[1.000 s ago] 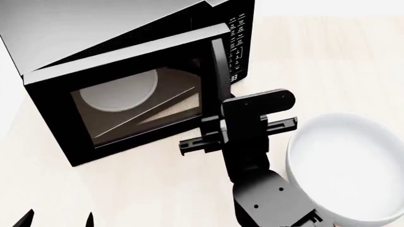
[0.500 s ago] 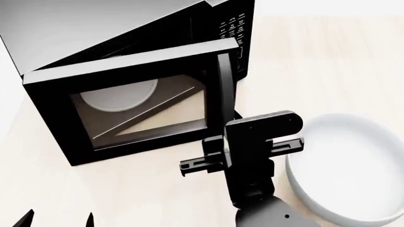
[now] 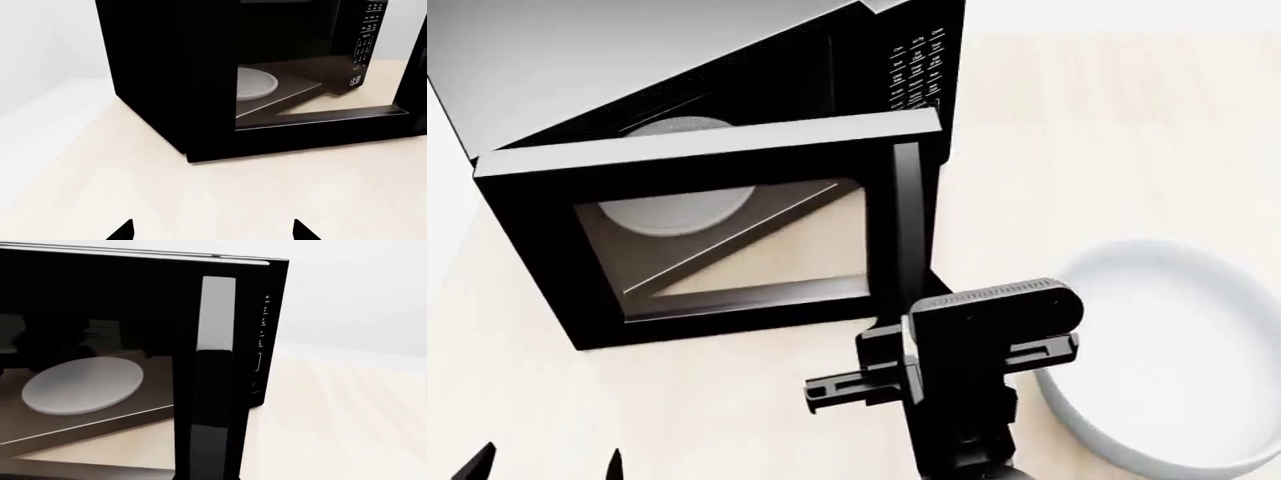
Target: Open the microwave.
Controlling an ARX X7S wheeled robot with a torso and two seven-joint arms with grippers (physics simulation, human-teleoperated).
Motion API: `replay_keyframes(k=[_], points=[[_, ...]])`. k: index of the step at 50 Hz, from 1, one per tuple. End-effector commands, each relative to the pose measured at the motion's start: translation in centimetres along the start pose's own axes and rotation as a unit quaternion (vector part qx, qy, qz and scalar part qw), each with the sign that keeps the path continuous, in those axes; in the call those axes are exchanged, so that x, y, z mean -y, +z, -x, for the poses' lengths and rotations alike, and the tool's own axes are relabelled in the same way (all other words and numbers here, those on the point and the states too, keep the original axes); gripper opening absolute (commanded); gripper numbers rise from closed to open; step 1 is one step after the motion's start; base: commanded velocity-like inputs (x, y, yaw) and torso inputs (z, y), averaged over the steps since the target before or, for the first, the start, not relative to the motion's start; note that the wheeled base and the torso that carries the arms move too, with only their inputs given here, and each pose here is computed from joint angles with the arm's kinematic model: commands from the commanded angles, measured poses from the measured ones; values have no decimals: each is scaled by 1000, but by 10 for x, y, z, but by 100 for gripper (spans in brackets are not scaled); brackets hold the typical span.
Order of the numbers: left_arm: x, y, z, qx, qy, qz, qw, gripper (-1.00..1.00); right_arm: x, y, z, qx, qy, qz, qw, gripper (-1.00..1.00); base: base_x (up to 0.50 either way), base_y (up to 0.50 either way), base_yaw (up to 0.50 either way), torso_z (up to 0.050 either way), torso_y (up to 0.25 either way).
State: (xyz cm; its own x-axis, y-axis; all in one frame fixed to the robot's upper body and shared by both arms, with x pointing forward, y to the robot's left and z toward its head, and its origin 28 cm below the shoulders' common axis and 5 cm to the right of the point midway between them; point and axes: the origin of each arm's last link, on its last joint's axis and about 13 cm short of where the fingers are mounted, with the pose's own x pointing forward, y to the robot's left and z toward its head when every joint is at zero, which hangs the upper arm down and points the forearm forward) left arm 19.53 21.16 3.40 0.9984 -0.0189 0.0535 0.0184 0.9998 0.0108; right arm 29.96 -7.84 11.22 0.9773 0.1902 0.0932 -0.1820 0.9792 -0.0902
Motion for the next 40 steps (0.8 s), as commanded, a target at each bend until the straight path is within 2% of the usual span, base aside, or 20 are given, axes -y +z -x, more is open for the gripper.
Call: replay_keyframes(k=[1, 17, 27, 28, 40], points=[[0, 1, 0, 1, 1, 0, 1000, 100, -13, -1, 15, 12, 43, -3, 999, -100, 0, 0, 0, 0, 0], [-1, 2, 2, 4, 0, 3, 1000, 100, -17, -6, 30, 15, 46, -17, 999, -100, 0, 0, 0, 0, 0], [0, 2, 1, 3, 1, 2, 1000, 100, -16, -11, 28, 9, 47, -20, 999, -100, 0, 0, 0, 0, 0], [0, 2, 1, 3, 1, 2, 1000, 100, -17, -12, 28, 8, 46, -21, 999, 100, 0, 0, 0, 0, 0], [-1, 2, 1, 4, 2, 2, 1000, 100, -19, -12, 30, 9, 53, -28, 998, 100, 0, 0, 0, 0, 0]])
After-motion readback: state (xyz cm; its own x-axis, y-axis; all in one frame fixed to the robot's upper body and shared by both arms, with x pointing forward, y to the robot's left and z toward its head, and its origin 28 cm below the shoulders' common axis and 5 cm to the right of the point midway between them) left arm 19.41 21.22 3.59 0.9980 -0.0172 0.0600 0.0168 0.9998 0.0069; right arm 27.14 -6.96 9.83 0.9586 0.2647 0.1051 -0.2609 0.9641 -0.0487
